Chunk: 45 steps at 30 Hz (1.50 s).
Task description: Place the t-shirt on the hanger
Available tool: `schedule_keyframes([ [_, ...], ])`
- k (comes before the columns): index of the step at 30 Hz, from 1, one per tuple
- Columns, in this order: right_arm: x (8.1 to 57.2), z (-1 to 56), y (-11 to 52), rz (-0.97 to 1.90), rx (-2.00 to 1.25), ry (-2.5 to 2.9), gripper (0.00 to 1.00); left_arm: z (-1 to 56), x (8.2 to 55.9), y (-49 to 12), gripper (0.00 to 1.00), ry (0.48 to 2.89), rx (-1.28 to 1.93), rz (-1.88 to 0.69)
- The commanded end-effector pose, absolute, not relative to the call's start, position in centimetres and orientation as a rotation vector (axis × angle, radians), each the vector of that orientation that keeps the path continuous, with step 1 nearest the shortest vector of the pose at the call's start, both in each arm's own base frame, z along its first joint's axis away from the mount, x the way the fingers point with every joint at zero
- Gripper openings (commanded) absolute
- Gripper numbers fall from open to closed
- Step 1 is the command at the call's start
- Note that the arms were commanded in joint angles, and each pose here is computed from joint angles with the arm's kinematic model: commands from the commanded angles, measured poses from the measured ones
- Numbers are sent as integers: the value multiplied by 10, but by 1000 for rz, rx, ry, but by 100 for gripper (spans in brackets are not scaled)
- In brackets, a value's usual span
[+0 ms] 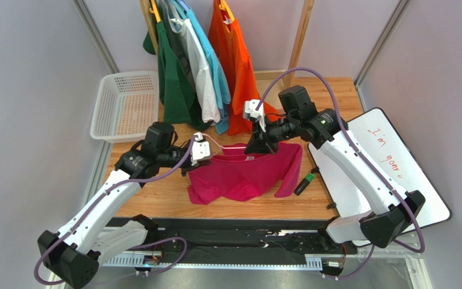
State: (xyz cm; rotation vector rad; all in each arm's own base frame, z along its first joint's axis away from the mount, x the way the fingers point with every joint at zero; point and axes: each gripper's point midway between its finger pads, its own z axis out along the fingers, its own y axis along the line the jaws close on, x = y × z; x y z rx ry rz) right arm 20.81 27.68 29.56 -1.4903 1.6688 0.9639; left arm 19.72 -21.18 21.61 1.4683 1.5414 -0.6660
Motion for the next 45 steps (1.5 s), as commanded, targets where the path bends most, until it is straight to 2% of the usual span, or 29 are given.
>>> schedule_keyframes([
  [1, 221, 284, 266, 895, -1446, 1788, 0, 245, 205, -219, 0, 1428, 1487, -617],
  [6, 214, 273, 283, 938, -1518, 1781, 1, 246, 204, -227, 0, 1390, 1513, -629],
  [14, 217, 271, 326, 974, -1551, 1722, 16, 246, 203, -234, 0, 1379, 1532, -657],
  [16, 220, 270, 337, 988, -1559, 1703, 23, 245, 203, -234, 0, 1376, 1536, -661],
  [19, 224, 274, 351, 1006, -1540, 1671, 24, 245, 202, -234, 0, 1374, 1536, -662],
  [21, 227, 272, 356, 1006, -1542, 1658, 16, 239, 201, -232, 0, 1385, 1550, -654],
  [23, 231, 260, 355, 983, -1549, 1700, 20, 234, 200, -227, 0, 1408, 1561, -638],
  [24, 230, 252, 351, 974, -1564, 1729, 24, 230, 194, -223, 2, 1425, 1573, -644],
  [25, 230, 245, 348, 962, -1566, 1756, 37, 227, 192, -219, 8, 1411, 1595, -633],
  [26, 232, 240, 343, 935, -1553, 1788, 39, 216, 192, -211, 20, 1447, 1585, -631],
  [28, 231, 223, 333, 914, -1507, 1894, 41, 216, 189, -201, 27, 1434, 1570, -622],
  [29, 233, 220, 327, 917, -1473, 1932, 41, 207, 190, -194, 34, 1464, 1556, -615],
  [32, 232, 190, 307, 916, -1372, 2115, 41, 189, 194, -185, 43, 1498, 1577, -572],
  [38, 243, 131, 284, 834, -1249, 2359, 34, 161, 213, -188, 47, 1551, 1633, -565],
  [45, 258, 89, 294, 834, -1166, 2463, 28, 162, 228, -194, 48, 1562, 1615, -563],
])
